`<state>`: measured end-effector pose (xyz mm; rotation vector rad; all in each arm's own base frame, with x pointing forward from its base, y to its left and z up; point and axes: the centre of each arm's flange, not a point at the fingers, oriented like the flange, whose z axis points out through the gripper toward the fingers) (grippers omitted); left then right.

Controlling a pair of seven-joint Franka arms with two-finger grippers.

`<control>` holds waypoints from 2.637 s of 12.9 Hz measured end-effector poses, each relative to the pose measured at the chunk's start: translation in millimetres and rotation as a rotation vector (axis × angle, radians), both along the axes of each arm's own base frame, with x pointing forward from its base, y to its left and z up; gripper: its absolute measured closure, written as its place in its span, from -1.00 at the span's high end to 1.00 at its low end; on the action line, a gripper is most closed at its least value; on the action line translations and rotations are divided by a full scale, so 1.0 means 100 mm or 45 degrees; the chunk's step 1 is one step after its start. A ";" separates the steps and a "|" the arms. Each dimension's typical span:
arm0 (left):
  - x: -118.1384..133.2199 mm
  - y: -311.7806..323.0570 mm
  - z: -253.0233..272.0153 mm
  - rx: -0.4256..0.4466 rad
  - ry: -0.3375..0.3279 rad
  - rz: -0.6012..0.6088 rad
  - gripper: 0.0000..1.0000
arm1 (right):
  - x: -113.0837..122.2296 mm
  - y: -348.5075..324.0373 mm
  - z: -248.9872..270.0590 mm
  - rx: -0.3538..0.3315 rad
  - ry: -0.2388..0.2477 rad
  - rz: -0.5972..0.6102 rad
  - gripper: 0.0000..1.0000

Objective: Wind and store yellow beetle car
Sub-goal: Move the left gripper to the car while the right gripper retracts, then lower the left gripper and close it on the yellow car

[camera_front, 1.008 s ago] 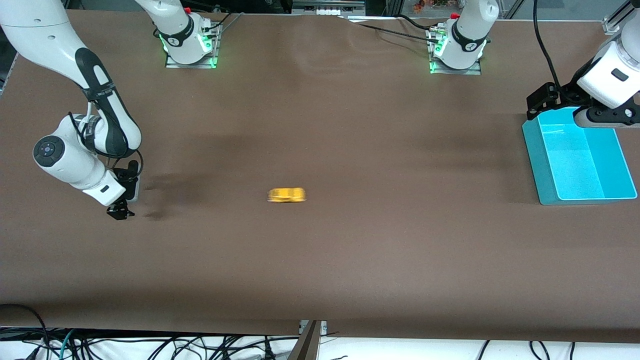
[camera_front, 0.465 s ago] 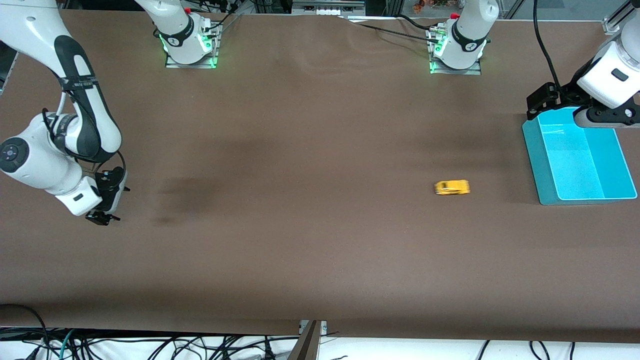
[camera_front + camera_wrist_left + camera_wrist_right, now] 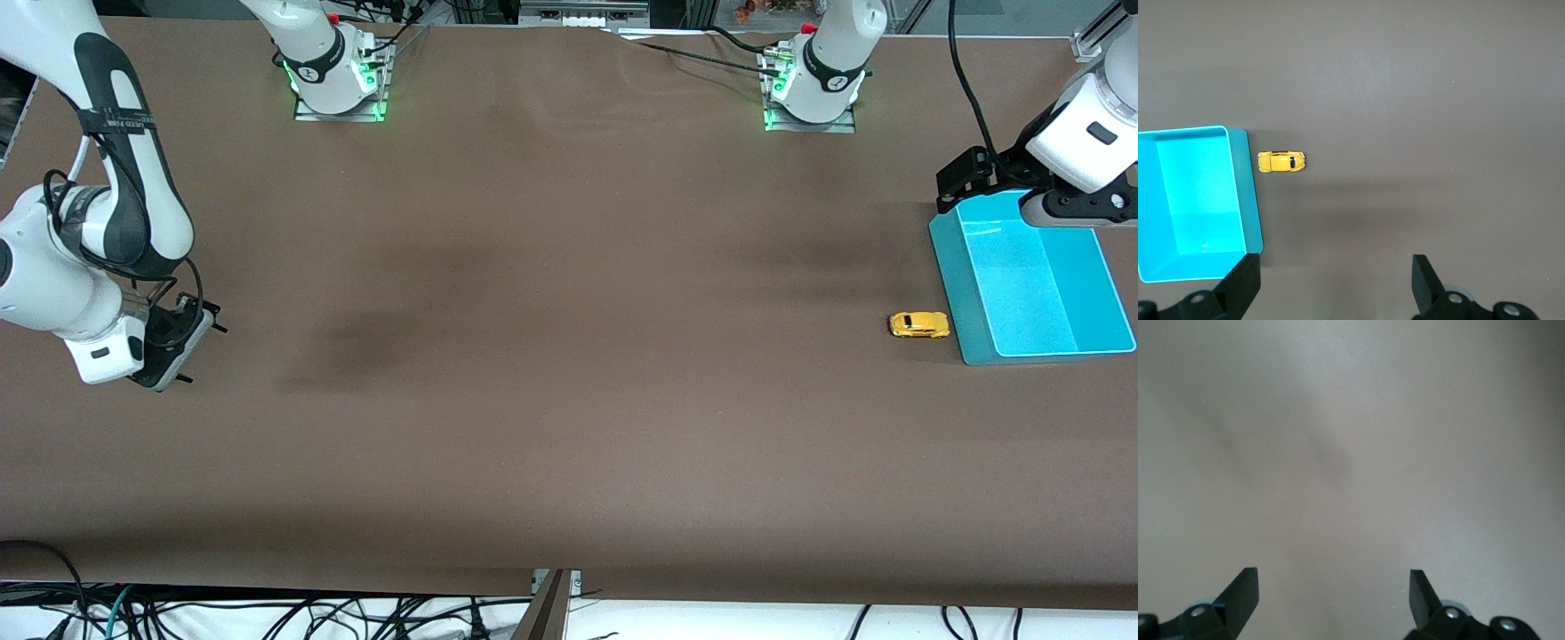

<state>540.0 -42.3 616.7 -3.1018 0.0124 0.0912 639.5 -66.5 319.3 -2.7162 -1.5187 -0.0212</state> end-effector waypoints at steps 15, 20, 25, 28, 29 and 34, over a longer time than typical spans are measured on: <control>0.46 0.05 -0.94 0.178 0.046 -0.048 1.00 | -0.15 0.84 1.94 -0.126 0.277 -1.108 1.00; 0.60 0.37 -1.57 0.170 0.055 -0.208 1.00 | -0.44 0.73 2.59 -0.129 0.185 -1.121 1.00; 0.47 0.99 -2.66 0.101 0.035 -0.697 1.00 | -0.57 0.48 3.01 -0.142 0.023 -1.167 1.00; 0.35 1.29 -3.17 0.037 0.132 -0.997 1.00 | -0.64 0.45 2.89 -0.166 0.071 -1.174 1.00; 0.30 1.35 -3.30 0.008 0.171 -1.101 1.00 | -0.66 0.45 2.83 -0.174 0.090 -1.172 1.00; -0.07 1.49 -3.98 -0.074 0.187 -1.558 1.00 | -0.67 0.55 2.73 -0.188 0.113 -1.187 1.00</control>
